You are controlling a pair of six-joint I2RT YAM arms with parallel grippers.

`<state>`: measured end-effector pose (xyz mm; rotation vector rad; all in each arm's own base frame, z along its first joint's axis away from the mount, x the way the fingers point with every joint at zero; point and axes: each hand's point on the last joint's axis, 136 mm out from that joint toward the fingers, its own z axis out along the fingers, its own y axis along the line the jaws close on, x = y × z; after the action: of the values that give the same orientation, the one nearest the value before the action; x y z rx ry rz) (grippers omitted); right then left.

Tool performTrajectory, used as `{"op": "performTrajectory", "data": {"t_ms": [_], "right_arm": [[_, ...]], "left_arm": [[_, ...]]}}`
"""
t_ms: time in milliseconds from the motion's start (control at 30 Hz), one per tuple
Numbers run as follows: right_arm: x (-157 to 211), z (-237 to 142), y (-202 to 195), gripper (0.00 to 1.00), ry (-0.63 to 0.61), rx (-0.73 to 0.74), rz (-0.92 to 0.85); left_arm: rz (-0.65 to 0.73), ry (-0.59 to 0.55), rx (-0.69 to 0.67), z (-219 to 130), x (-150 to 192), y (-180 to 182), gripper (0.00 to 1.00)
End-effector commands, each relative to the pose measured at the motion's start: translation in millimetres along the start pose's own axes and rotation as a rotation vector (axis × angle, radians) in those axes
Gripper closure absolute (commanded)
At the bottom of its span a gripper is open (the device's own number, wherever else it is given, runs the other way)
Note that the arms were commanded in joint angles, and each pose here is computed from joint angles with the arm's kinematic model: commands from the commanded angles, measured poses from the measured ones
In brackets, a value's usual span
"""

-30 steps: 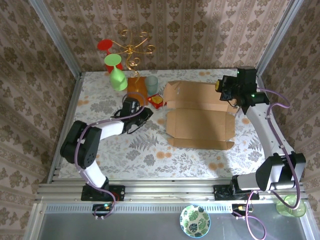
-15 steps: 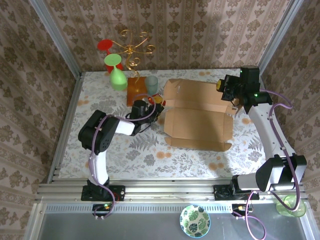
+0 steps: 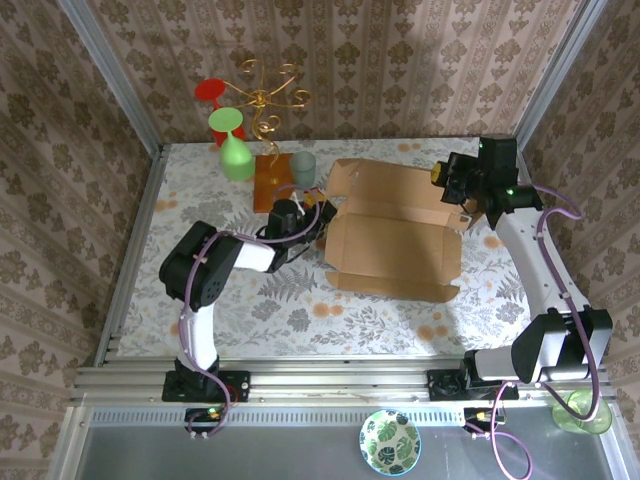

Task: Fold the paper box

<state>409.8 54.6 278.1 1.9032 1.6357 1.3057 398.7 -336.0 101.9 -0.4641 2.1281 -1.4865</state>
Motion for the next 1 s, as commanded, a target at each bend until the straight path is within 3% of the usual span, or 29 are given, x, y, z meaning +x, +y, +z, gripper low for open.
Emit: {"op": "performTrajectory", "data": {"t_ms": [0, 300, 500, 733, 967], "right_arm": [[3.4, 1.6, 0.7, 1.0, 0.028, -0.015, 0.024], [1.6, 20.5, -18.5, 1.0, 0.022, 0.024, 0.011], [-0.8, 46.1, -24.9, 1.0, 0.014, 0.01, -0.138], [9.4, 79.6, -33.3, 1.0, 0.061, -0.077, -0.243], [7.7, 88.0, -43.2, 1.0, 0.08, -0.117, -0.324]], "left_arm": [[0.098, -0.005, 0.006, -8.1, 10.4, -17.4, 0.56], [0.179, 0.009, -0.132, -9.2, 29.0, 13.0, 0.53], [0.111, -0.046, -0.246, -39.5, 22.2, 55.8, 0.54], [0.058, -0.057, -0.26, -58.6, 17.5, 73.8, 0.54], [0.024, -0.053, -0.338, -87.7, 24.2, 88.8, 0.55]]}}
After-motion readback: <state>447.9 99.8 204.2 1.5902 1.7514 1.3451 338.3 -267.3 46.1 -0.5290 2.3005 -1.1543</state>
